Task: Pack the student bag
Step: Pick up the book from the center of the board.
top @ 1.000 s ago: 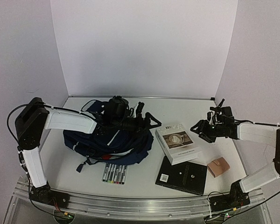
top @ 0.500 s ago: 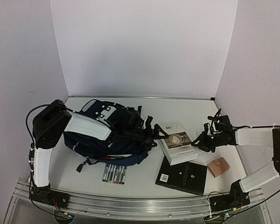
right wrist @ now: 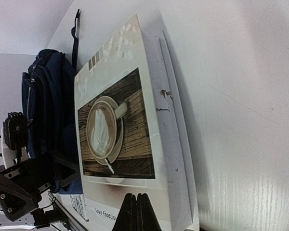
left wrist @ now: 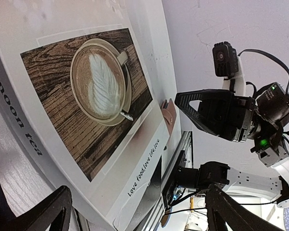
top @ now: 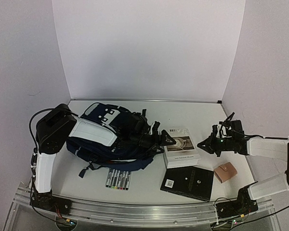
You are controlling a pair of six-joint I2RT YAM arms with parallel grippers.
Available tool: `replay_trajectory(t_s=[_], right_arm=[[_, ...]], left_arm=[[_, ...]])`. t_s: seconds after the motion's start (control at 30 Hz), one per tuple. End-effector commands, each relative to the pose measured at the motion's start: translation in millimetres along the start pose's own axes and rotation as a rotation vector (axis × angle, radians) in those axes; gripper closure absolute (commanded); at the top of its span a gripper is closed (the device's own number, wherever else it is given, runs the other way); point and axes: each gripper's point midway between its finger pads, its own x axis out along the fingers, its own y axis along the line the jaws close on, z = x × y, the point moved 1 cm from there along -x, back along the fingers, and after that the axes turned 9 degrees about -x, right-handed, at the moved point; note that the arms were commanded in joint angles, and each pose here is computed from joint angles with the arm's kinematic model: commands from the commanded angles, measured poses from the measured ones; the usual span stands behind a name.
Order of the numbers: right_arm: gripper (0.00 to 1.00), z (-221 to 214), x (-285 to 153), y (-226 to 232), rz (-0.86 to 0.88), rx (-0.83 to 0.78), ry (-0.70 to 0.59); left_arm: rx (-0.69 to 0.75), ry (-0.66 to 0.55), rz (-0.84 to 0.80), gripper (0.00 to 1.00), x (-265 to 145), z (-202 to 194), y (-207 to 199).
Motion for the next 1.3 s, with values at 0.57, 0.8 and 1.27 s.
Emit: replay_trajectory(t_s=[0.57,0.8,1.27], right_arm=[[0.54,-63,-22,-11,0.020,0.046,0.139],[0.59,-62,-15,-9,0.055,0.047,0.150],[0.81,-50,-7,-4,0.110,0.088,0.083]], left_arm=[[0.006,0.003,-0.023,0.03,-4,-4,-7],[0.000,0.001,-0.021,0.03,-4,-4,-6],[-0.001,-0.003,-0.016,0.03,-4,-4,-5]])
